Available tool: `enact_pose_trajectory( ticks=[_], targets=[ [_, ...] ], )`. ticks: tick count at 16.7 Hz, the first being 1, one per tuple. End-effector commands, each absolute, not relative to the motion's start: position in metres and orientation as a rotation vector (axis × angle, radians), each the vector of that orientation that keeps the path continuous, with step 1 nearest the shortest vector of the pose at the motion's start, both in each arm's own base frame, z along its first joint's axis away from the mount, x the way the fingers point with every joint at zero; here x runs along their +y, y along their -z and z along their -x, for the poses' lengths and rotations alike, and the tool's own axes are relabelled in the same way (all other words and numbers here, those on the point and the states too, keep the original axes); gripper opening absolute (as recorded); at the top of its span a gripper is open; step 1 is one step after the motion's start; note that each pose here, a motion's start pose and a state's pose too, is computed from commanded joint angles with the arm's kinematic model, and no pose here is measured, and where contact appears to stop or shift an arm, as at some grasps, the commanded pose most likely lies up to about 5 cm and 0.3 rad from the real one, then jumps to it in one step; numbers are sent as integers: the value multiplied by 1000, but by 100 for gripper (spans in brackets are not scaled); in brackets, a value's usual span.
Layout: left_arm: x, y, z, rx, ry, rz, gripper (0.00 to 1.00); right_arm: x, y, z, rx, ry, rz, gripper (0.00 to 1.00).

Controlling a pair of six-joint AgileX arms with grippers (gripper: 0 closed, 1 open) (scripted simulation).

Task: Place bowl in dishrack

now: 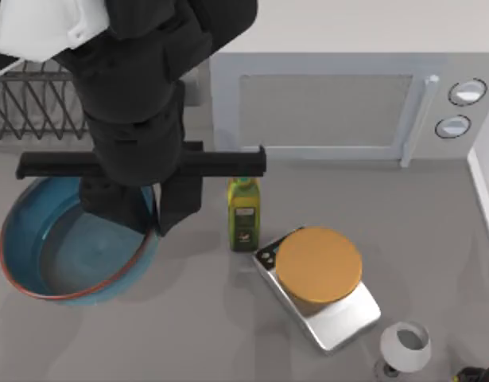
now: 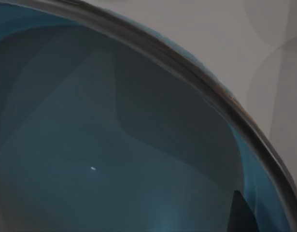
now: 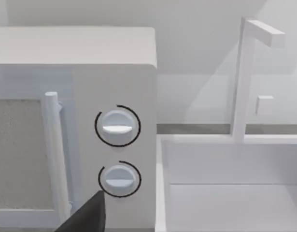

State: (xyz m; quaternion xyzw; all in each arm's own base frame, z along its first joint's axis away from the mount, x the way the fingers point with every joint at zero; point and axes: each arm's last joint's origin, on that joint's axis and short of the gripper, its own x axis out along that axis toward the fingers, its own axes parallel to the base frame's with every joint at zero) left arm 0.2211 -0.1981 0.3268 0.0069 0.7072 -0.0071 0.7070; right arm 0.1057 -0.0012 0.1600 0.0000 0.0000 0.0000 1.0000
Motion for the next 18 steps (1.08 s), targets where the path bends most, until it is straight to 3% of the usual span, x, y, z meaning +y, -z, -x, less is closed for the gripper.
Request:
enact_pose_trajectory(
  ticks=[6, 10, 14, 18],
  targets=[
    [-195, -328, -222, 1561, 25, -6, 0, -1, -160, -106, 0, 0, 0, 100],
    [-166, -340, -234, 1431, 101, 105, 0, -1, -160, -106, 0, 0, 0, 100],
    [-115, -356, -249, 1139, 187, 235, 0, -1, -160, -106, 0, 0, 0, 100],
    [-55, -376, -251, 715, 207, 259, 0, -1, -160, -106, 0, 0, 0, 100]
  ],
)
